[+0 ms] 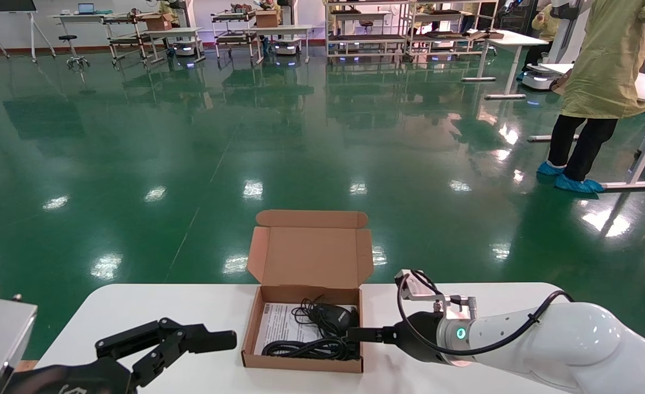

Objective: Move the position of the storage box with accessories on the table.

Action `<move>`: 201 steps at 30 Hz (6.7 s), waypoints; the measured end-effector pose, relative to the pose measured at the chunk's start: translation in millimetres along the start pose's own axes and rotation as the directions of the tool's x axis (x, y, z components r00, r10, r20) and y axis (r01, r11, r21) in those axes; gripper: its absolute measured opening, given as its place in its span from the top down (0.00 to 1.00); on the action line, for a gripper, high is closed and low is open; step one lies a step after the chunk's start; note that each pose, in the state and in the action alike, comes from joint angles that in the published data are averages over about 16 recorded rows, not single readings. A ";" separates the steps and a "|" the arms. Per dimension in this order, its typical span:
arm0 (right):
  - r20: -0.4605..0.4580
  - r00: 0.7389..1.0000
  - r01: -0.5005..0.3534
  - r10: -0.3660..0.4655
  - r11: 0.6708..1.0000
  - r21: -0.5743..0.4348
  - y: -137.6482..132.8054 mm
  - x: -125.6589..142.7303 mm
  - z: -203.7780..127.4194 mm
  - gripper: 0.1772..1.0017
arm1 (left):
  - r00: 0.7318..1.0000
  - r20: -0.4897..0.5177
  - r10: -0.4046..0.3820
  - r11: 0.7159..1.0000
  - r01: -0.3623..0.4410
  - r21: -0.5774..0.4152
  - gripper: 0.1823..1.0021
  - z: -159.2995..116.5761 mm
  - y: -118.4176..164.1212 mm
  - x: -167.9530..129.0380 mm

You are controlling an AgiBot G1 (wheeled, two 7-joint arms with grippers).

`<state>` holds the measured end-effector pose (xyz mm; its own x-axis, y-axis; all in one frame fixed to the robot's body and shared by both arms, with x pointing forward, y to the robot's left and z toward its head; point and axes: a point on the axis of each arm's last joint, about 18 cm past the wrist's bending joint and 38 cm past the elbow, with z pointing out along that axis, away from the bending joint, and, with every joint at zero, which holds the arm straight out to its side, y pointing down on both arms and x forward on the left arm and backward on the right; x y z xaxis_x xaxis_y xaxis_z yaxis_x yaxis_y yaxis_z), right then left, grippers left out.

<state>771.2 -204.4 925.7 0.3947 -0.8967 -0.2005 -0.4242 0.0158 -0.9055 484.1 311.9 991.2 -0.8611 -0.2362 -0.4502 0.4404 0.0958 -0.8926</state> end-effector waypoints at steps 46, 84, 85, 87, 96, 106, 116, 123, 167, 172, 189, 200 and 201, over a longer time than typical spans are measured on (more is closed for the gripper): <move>-0.021 1.000 -0.001 0.001 1.000 -0.001 6.1 7.4 1.8 0.88 | 1.000 0.000 0.000 1.000 0.000 0.000 0.00 0.0 0.0 0.0; 0.050 0.995 0.083 -0.084 0.996 0.027 -106.2 55.8 -179.8 0.97 | 1.000 0.000 0.000 1.000 0.000 0.000 0.00 0.0 0.0 0.0; 0.040 0.996 0.082 -0.083 0.996 0.033 -108.3 61.7 -188.9 0.97 | 1.000 0.000 0.000 1.000 0.000 0.000 0.00 0.0 0.0 0.0; 0.016 0.997 0.080 -0.081 0.996 0.047 -111.5 74.4 -206.8 0.97 | 1.000 0.000 0.000 1.000 0.000 0.000 0.00 0.0 0.0 0.0; -0.104 0.993 0.059 -0.049 0.993 0.098 -108.3 132.2 -276.8 0.97 | 1.000 0.000 0.000 1.000 0.000 0.000 0.00 0.0 0.0 0.0; -0.224 0.975 0.019 0.009 0.992 0.126 -80.8 187.8 -323.4 0.97 | 1.000 0.000 0.000 1.000 0.000 0.000 0.00 0.0 0.0 0.0; -0.293 0.954 -0.021 0.058 0.992 0.128 -45.4 225.2 -332.2 0.97 | 1.000 0.000 0.000 1.000 0.000 0.000 0.00 0.0 0.0 0.0; -0.330 0.940 -0.043 0.083 0.991 0.127 -21.6 245.1 -327.3 0.97 | 1.000 0.000 0.000 1.000 0.000 0.000 0.00 0.0 0.0 0.0; -0.435 0.893 -0.065 0.116 0.989 0.130 50.7 285.6 -263.4 0.97 | 1.000 0.000 0.000 1.000 0.000 0.000 0.00 0.0 0.0 0.0; -0.440 0.891 -0.060 0.109 0.990 0.125 54.1 285.5 -256.4 0.97 | 1.000 0.000 0.000 1.000 0.000 0.000 0.00 0.0 0.0 0.0; -0.465 0.881 -0.032 0.087 0.992 0.125 55.9 287.1 -244.5 0.96 | 1.000 0.000 0.000 1.000 0.000 0.000 0.00 0.0 0.0 0.0; -0.468 0.880 -0.017 0.081 0.990 0.139 50.4 286.9 -245.6 0.85 | 1.000 0.000 0.000 1.000 0.000 0.000 0.00 0.0 0.0 0.0; -0.467 0.880 -0.017 0.081 0.990 0.141 49.4 286.7 -246.1 0.84 | 1.000 0.000 0.000 1.000 0.000 0.000 0.00 0.0 0.0 0.0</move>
<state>662.9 -569.6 915.6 -0.0677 -0.9948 -0.0756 -0.3111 0.0930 -0.9458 484.1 311.9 991.2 -0.8611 -0.2362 -0.4502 0.4404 0.0958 -0.8926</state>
